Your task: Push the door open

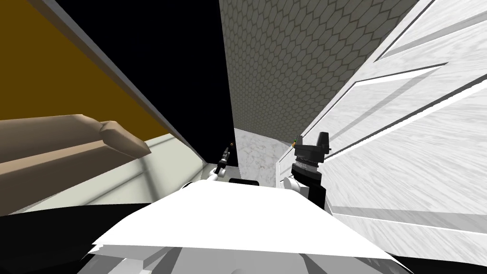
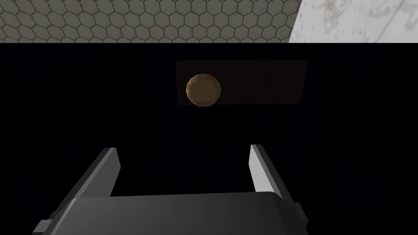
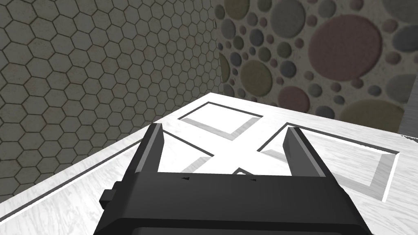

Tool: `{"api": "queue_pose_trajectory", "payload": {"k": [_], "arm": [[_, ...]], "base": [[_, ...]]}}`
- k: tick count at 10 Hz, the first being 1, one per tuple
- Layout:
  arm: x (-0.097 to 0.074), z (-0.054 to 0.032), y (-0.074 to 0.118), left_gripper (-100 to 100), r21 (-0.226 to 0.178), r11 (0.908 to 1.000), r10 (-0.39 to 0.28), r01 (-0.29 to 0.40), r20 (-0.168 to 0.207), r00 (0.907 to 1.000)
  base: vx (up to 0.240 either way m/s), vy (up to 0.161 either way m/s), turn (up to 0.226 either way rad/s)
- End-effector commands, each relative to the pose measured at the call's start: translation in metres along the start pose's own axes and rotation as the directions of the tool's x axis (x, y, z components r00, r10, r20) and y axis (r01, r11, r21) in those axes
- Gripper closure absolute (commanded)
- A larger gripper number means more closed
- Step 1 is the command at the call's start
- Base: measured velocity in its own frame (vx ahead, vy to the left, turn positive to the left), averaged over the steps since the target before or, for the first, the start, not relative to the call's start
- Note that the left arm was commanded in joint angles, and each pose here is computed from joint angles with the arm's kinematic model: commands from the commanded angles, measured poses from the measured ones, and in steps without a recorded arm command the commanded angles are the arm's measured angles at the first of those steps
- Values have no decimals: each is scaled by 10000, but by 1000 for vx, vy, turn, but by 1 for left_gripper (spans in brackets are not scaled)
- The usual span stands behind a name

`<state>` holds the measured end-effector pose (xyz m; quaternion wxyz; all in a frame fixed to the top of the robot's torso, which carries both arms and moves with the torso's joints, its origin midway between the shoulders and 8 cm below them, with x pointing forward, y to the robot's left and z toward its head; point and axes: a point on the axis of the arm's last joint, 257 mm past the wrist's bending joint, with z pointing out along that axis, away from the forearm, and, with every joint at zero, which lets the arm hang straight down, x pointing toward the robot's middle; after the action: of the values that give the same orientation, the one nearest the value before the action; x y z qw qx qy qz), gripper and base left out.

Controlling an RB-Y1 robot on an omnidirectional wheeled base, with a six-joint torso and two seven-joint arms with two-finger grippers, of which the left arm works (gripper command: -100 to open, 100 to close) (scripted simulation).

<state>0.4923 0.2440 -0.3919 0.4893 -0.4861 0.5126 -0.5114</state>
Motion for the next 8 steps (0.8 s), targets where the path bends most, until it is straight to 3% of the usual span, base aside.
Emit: {"api": "queue_pose_trajectory", "payload": {"k": [1, 7, 8], "arm": [[-15, -8, -2, -100, 30, 10000, 13, -13, 35, 10000], [-46, -46, -2, -100, 101, 9999, 17, -18, 153, 9999], [-46, -46, -2, 100, 101, 9999, 17, -18, 153, 9999]], "base": [[203, -14, -17], [189, -10, -23], [-18, -1, -6]]}}
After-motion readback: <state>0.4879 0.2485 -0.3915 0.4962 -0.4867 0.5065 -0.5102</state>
